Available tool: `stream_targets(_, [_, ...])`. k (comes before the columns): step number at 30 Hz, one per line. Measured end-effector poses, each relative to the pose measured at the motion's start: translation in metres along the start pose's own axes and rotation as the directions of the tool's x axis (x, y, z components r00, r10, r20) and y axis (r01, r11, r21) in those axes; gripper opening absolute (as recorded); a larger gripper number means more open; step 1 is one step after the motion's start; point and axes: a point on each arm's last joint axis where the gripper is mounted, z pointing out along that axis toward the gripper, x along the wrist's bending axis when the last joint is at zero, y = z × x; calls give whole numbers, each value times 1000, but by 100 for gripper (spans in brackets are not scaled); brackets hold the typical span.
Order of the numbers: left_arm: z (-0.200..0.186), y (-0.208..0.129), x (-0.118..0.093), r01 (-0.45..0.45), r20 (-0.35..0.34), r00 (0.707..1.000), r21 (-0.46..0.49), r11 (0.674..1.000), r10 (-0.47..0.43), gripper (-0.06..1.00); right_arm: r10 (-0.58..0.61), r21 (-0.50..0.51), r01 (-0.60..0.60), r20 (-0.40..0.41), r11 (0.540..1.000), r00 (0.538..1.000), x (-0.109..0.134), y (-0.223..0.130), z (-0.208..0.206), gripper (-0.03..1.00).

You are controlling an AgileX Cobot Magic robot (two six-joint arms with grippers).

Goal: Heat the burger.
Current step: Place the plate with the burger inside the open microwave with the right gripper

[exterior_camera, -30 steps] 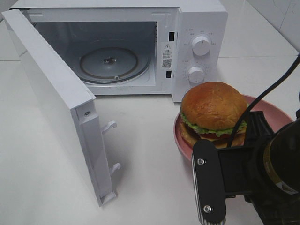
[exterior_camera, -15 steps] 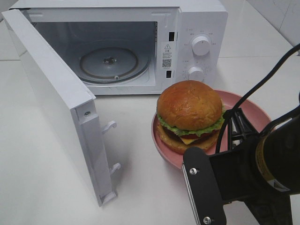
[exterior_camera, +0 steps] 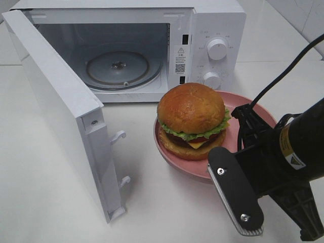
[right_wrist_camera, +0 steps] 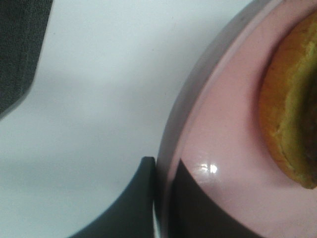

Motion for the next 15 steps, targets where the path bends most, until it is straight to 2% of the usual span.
stream_targets(8, [0,0,0,0,0,1000,0,1000,0,97,-65,-50,65,-3,997,998,-9,-16,5,3])
stream_targets(15, [0,0,0,0,0,1000,0,1000,0,97,-79,-113,76,-21,991,997,-11,-24,8,3])
